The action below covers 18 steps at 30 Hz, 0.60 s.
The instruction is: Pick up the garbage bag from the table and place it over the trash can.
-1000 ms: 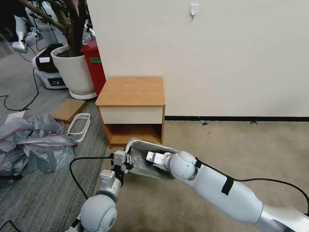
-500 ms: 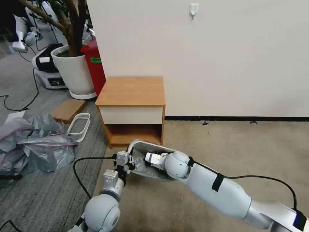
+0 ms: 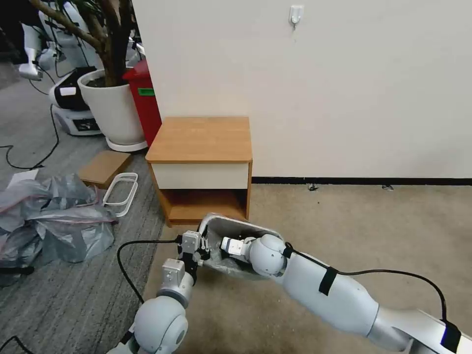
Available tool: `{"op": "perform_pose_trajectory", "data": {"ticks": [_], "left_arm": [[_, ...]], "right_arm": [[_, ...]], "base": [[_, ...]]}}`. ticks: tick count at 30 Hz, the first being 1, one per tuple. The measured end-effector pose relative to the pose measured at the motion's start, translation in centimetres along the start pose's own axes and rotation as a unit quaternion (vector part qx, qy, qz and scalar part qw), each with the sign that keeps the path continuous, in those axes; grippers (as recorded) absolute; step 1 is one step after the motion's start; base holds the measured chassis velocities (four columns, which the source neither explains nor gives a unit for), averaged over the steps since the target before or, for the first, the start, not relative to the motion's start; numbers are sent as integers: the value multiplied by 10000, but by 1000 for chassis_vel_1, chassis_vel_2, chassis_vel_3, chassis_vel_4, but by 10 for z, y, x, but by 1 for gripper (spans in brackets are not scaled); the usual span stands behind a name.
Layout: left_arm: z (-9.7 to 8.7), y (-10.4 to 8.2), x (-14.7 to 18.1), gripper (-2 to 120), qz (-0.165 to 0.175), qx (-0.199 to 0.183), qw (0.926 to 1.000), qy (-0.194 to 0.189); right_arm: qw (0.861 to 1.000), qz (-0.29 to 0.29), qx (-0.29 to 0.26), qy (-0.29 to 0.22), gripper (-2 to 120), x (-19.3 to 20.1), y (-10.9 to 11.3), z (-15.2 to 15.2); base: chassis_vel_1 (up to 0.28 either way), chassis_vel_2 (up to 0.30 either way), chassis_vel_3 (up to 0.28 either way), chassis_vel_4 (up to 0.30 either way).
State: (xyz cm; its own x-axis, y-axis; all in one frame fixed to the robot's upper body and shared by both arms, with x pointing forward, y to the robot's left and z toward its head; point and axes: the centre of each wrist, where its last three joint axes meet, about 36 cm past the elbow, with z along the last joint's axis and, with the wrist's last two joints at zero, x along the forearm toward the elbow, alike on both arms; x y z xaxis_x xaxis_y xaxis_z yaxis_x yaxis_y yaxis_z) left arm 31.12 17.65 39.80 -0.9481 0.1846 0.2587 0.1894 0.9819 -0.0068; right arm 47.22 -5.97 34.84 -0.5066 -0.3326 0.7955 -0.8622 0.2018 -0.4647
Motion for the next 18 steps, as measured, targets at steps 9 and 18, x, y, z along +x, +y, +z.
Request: {"op": "perform_pose_trajectory", "data": {"ticks": [9,18], "left_arm": [[0,-4,1,3,9,85,10000,45],[-1,-5,1,3,34,108,9999,38]], "right_arm": [[10000,41,0,79,0,-2,0,5],[9999,51,-18,150,0,-5,-2,9]], "base": [[0,0,0,0],[0,0,0,0]]}}
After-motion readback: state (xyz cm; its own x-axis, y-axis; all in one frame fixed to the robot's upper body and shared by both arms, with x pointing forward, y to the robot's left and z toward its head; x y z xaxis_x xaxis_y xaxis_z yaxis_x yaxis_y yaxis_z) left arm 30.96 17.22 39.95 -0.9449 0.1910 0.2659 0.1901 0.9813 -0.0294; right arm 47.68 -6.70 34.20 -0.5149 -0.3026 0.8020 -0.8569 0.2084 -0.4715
